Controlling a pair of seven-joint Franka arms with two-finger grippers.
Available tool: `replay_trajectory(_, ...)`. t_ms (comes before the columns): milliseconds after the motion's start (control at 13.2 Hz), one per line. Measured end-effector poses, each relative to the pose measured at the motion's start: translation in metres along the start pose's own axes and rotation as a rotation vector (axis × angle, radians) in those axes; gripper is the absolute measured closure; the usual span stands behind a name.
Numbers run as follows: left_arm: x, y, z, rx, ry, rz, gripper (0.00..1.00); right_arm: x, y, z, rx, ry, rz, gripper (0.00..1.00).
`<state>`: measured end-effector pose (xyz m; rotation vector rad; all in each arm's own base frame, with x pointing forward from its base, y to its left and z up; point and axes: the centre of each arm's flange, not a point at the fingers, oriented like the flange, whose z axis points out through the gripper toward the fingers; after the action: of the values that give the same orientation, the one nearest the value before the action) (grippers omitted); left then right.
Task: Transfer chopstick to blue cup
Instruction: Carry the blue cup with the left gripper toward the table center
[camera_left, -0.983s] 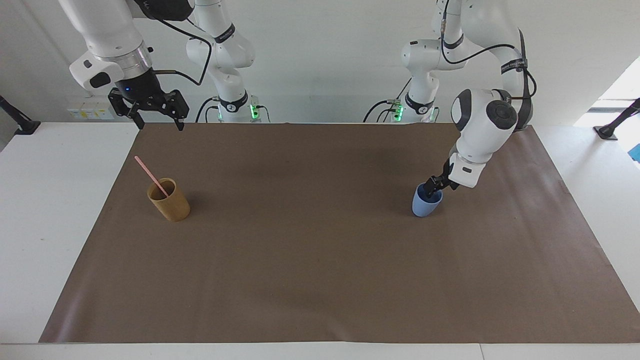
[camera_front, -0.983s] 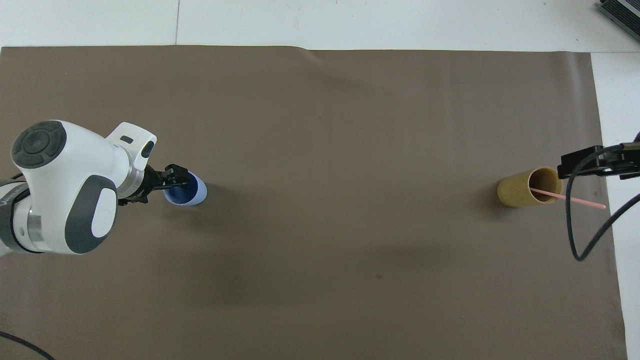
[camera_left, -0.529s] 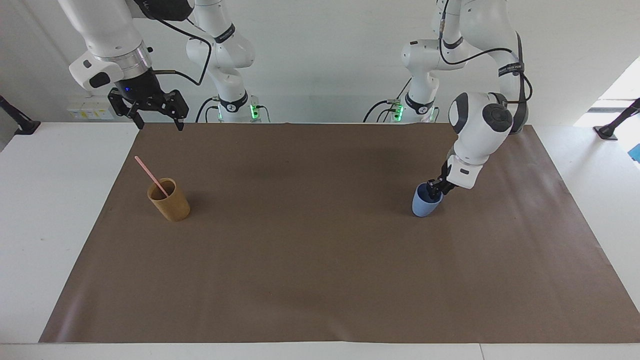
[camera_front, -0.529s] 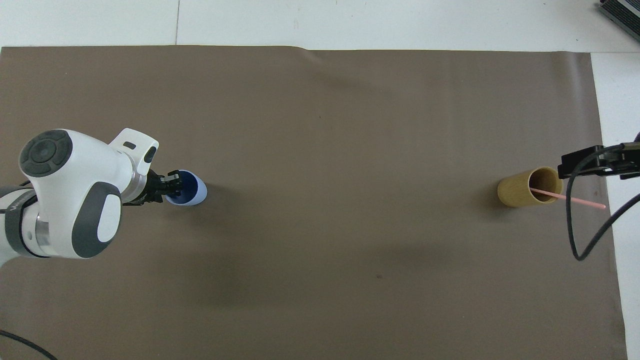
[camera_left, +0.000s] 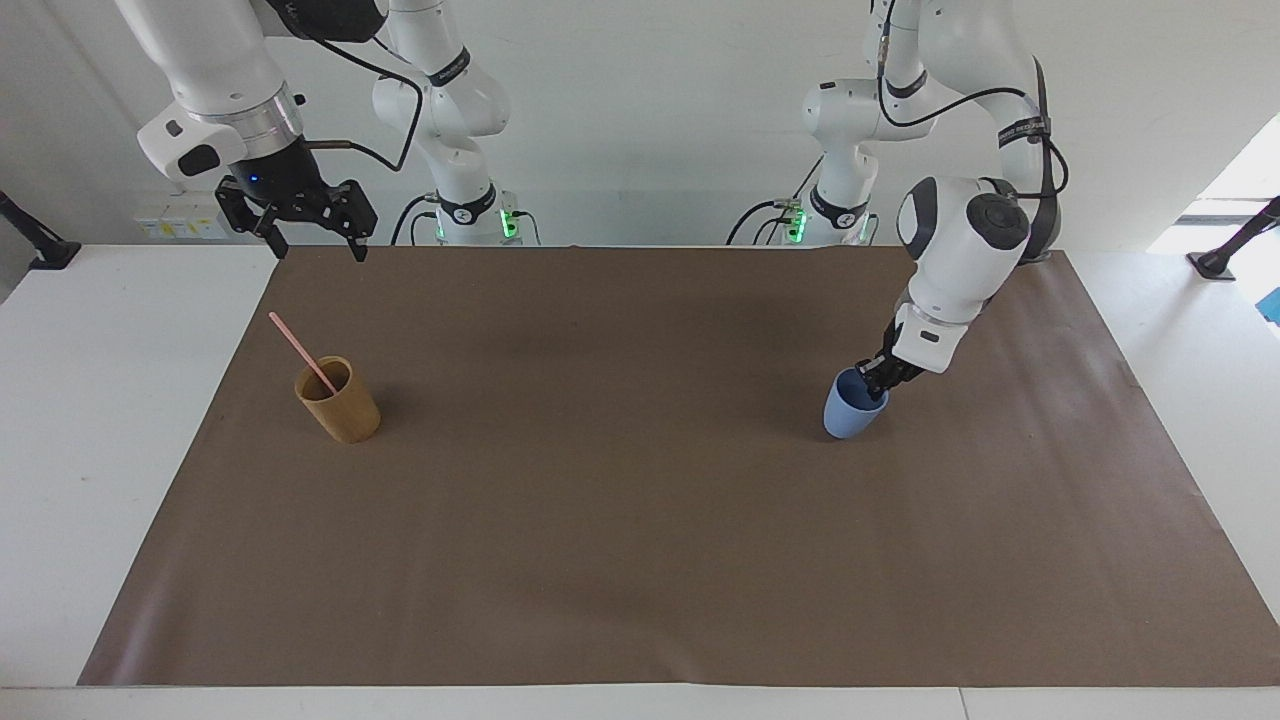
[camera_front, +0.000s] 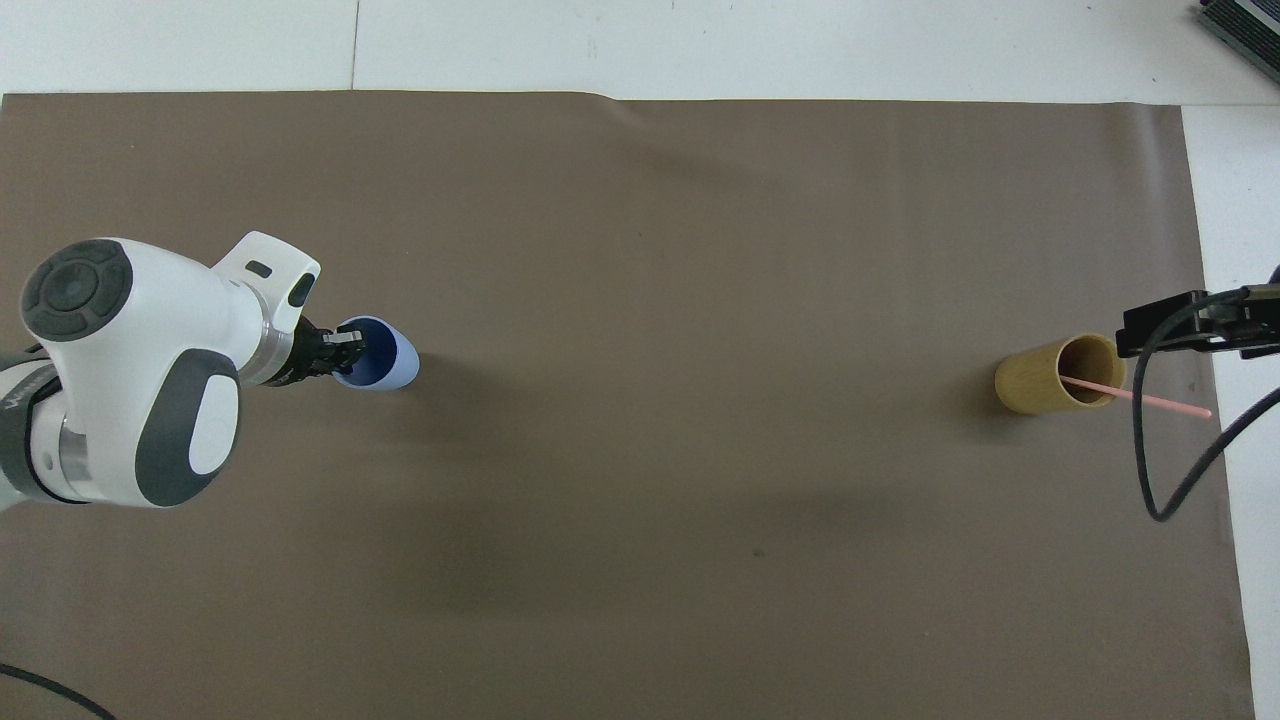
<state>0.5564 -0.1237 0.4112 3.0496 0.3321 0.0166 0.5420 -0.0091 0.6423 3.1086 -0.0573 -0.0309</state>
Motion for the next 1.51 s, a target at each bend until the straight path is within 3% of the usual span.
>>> replay_trajectory(227,-0.014,0.057,-0.051,0.018,0.0,0.114,0.96,0.0,0.004,0.0,0.0,0.0,0.008,0.0)
replay_trajectory(605,-0.084,0.164,-0.059,0.012,0.007,0.243,0.96,-0.002,0.02,0.007,0.004,-0.012,-0.031,0.0)
replay_trajectory(831,-0.106,0.226,-0.037,-0.017,0.025,0.24,0.96,-0.002,0.033,0.021,0.017,0.073,-0.091,0.0)
replay_trajectory(1058,-0.117,0.261,-0.008,-0.039,0.032,0.27,0.96,-0.005,0.071,0.048,0.105,0.139,-0.123,0.0)
replay_trajectory(1285,-0.122,0.273,0.01,-0.048,0.034,0.283,0.96,-0.014,0.126,0.08,0.197,0.167,-0.075,0.0)
replay_trajectory(1512,-0.133,0.284,0.022,-0.046,0.027,0.307,0.96,-0.025,0.156,0.116,0.214,0.158,-0.021,0.0)
